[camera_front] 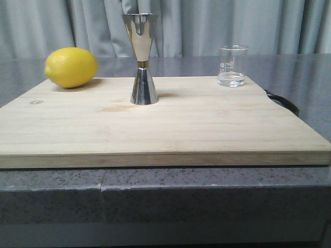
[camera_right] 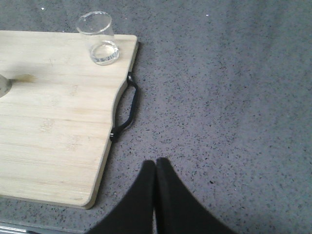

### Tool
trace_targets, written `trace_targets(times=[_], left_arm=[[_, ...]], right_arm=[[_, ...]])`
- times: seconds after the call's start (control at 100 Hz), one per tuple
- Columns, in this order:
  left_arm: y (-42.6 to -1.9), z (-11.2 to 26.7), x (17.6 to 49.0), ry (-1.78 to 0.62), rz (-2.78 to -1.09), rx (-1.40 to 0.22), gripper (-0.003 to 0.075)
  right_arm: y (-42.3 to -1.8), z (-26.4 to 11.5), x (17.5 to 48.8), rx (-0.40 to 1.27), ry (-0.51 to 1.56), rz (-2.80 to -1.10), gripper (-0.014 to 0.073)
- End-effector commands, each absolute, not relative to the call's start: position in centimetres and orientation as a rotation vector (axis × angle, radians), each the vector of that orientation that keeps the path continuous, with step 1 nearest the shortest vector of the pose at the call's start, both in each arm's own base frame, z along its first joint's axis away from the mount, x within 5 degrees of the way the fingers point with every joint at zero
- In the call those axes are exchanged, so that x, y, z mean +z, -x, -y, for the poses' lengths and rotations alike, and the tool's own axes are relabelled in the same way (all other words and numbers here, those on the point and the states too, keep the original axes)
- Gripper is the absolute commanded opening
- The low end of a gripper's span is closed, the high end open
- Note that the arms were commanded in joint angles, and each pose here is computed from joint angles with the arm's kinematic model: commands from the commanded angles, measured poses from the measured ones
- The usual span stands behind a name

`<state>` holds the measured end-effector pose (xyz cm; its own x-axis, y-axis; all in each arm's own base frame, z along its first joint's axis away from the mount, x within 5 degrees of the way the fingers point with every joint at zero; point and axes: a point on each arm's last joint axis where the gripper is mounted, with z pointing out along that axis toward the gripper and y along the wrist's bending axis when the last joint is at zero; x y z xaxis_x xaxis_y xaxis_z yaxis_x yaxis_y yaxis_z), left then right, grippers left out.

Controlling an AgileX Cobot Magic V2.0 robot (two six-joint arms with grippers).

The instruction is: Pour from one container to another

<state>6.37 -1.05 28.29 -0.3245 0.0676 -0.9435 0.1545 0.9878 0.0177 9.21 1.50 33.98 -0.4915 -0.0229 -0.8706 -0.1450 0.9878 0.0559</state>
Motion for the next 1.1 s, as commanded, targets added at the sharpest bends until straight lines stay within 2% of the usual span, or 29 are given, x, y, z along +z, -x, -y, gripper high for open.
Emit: trace_targets(times=[0.0, 0.19, 0.4, 1.09], left_arm=[[-6.4, 0.8, 27.3, -0.119, -1.719, -0.077, -0.0019], [-5.8, 0.6, 22.5, -0.079, -1.580, -0.065, -0.0019], [-5.5, 0.4, 20.2, -0.063, -1.492, -0.060, -0.0019], [-5.5, 0.4, 20.4, -0.060, -1.470, -0.059, -0.0019]], right_arm=[[-9.5, -1.4, 35.4, 0.141, 0.103, -1.982, -0.0075], [-9.5, -1.4, 35.4, 0.141, 0.103, -1.982, -0.0075], [-9.5, -1.4, 35.4, 0.141, 0.103, -1.982, -0.0075], [-9.5, -1.4, 35.4, 0.141, 0.104, -1.984, -0.0075]])
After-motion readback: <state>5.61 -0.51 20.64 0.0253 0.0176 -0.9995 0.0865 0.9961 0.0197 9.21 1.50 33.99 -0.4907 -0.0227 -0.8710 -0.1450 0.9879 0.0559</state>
